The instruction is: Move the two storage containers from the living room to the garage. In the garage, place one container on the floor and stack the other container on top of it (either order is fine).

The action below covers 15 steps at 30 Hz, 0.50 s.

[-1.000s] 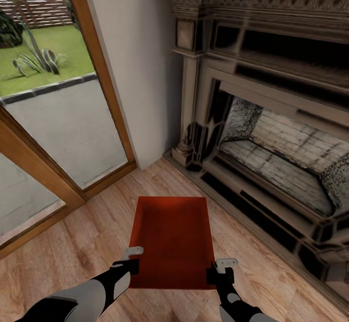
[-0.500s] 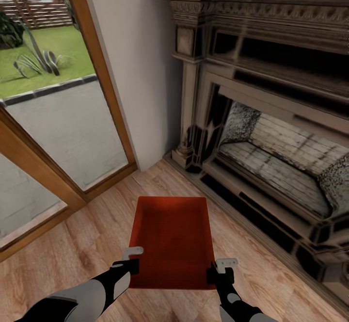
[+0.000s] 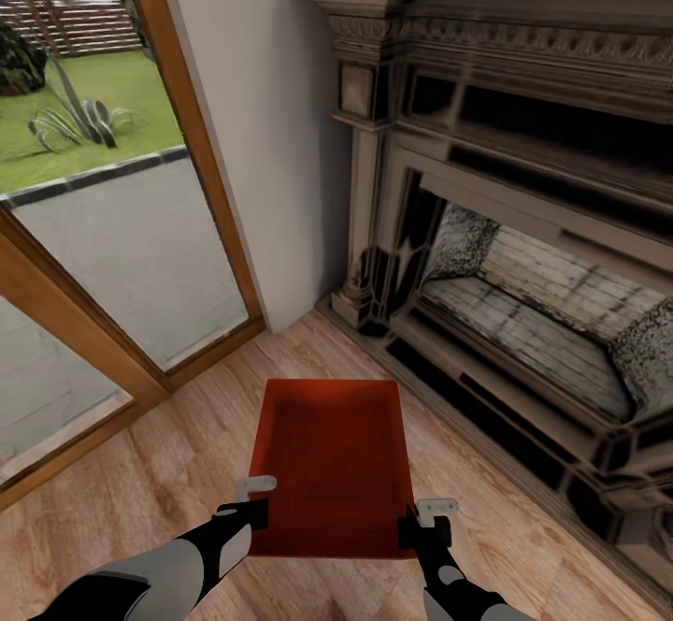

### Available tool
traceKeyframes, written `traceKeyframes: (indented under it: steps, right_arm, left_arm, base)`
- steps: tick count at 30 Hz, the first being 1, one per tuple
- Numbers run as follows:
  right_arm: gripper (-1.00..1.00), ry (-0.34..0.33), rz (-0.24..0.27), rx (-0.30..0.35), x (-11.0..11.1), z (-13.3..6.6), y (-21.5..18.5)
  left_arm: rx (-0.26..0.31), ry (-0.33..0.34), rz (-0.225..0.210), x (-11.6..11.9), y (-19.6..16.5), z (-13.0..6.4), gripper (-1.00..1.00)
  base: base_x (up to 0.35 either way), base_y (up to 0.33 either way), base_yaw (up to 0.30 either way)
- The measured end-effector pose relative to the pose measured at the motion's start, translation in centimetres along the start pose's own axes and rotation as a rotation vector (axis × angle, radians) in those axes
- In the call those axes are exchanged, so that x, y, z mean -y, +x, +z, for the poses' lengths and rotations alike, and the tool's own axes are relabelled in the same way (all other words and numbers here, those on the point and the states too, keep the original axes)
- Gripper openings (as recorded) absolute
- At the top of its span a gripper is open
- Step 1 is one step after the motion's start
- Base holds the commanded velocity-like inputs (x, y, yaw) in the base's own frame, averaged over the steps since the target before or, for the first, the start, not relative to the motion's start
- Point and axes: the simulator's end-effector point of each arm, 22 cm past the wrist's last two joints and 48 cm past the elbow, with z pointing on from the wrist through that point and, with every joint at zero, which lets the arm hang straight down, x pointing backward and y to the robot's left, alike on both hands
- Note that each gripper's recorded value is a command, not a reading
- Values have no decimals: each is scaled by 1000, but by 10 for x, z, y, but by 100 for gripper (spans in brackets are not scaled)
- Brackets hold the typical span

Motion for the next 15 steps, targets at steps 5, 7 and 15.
traceKeyframes:
  steps: [5,7,15]
  right_arm:
    - [-100,0,0,0,0,-6,-5]
    - [-100,0,1,0,0,-9,-7]
    - [-100,0,1,-1,0,-19,-14]
  left_arm:
    - [0,0,0,-1,-3,-8,-100]
    - [0,0,0,-1,-4,-11,-100]
    - [0,1,0,-2,-7,-23,-100]
  base:
    - [0,0,0]
    - [0,0,0]
    - [0,0,0]
